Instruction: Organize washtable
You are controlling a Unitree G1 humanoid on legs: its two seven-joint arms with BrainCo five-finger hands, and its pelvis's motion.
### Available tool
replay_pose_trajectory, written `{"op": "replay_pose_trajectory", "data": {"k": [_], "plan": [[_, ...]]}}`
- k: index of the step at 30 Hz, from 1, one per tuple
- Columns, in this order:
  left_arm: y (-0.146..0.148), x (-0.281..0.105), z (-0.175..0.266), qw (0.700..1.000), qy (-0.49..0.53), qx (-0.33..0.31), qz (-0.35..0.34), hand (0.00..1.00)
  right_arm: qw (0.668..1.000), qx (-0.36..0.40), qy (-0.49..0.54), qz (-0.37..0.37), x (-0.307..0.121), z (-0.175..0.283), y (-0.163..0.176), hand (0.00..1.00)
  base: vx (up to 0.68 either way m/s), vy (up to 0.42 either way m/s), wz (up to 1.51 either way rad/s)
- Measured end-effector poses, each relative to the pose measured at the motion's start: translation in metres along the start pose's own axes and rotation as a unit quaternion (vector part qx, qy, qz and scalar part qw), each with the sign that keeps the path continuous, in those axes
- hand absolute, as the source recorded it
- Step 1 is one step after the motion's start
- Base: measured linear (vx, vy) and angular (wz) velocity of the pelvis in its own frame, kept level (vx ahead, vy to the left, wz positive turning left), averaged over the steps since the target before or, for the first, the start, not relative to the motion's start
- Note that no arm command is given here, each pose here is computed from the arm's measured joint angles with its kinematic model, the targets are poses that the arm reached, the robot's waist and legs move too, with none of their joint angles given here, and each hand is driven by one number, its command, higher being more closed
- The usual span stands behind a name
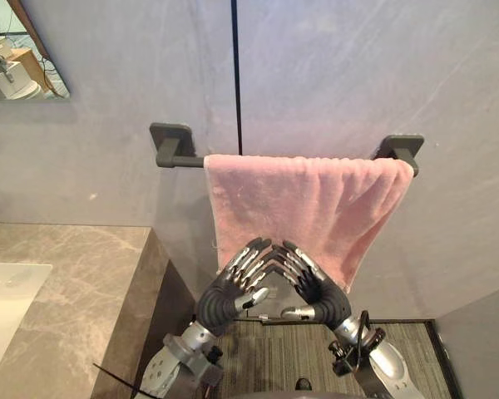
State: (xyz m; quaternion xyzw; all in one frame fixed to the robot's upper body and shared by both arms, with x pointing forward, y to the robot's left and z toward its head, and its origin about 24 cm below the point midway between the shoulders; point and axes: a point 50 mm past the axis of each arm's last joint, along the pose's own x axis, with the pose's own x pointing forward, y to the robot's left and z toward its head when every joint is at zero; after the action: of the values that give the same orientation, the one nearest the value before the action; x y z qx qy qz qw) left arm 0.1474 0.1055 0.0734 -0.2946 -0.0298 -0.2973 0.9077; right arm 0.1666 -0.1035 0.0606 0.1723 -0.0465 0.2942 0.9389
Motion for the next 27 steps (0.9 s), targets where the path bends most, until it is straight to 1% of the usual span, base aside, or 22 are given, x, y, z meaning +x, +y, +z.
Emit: {"op": "replay_pose_trajectory", "data": {"k": [1, 4, 8, 11, 13, 15, 17, 20, 22, 25, 27], "plan": [[-0.001, 0.003, 0.001, 1.0, -0.011, -0.019, 0.004, 0.0, 1.0, 0.002, -0.009, 0.001, 0.005, 0.002, 0.001, 0.0, -0.05, -0.01, 0.01], [-0.001, 0.006, 0.002, 0.999, -0.016, -0.028, 0.011, 0.0, 1.0, -0.001, -0.013, -0.01, 0.008, 0.004, 0.0, 0.0, -0.05, -0.01, 0.01], [-0.004, 0.013, -0.003, 0.999, -0.013, -0.045, -0.004, 0.0, 0.999, -0.021, -0.031, -0.029, 0.015, 0.011, -0.004, 0.0, -0.04, -0.009, 0.0], [-0.002, 0.019, -0.02, 0.998, 0.021, -0.059, -0.012, 0.0, 0.997, -0.059, -0.038, -0.035, 0.027, 0.014, -0.009, 0.0, -0.01, -0.004, 0.0], [0.0, 0.028, -0.03, 0.997, 0.043, -0.06, -0.021, 0.0, 0.993, -0.093, -0.034, -0.062, 0.035, 0.014, -0.022, 0.0, 0.0, 0.0, 0.0], [0.003, 0.037, -0.04, 0.996, 0.061, -0.056, -0.028, 0.0, 0.99, -0.117, -0.039, -0.068, 0.043, 0.018, -0.028, 0.0, 0.0, 0.0, 0.0], [0.008, 0.045, -0.045, 0.996, 0.072, -0.039, -0.025, 0.0, 0.988, -0.132, -0.046, -0.073, 0.051, 0.021, -0.031, 0.0, 0.0, 0.0, 0.0], [0.021, 0.065, -0.053, 0.995, 0.096, 0.008, -0.013, 0.0, 0.984, -0.142, -0.062, -0.089, 0.062, 0.028, -0.035, 0.0, 0.0, -0.003, 0.01], [0.032, 0.081, -0.055, 0.993, 0.109, 0.054, 0.001, 0.0, 0.98, -0.158, -0.075, -0.093, 0.07, 0.034, -0.036, 0.0, 0.0, 0.0, 0.0], [0.042, 0.094, -0.053, 0.988, 0.115, 0.107, 0.017, 0.0, 0.978, -0.164, -0.088, -0.094, 0.075, 0.041, -0.038, 0.0, -0.03, 0.0, 0.11], [0.052, 0.104, -0.047, 0.982, 0.107, 0.147, 0.047, 0.0, 0.974, -0.17, -0.1, -0.107, 0.076, 0.048, -0.042, 0.0, -0.05, -0.003, 0.03]]}}
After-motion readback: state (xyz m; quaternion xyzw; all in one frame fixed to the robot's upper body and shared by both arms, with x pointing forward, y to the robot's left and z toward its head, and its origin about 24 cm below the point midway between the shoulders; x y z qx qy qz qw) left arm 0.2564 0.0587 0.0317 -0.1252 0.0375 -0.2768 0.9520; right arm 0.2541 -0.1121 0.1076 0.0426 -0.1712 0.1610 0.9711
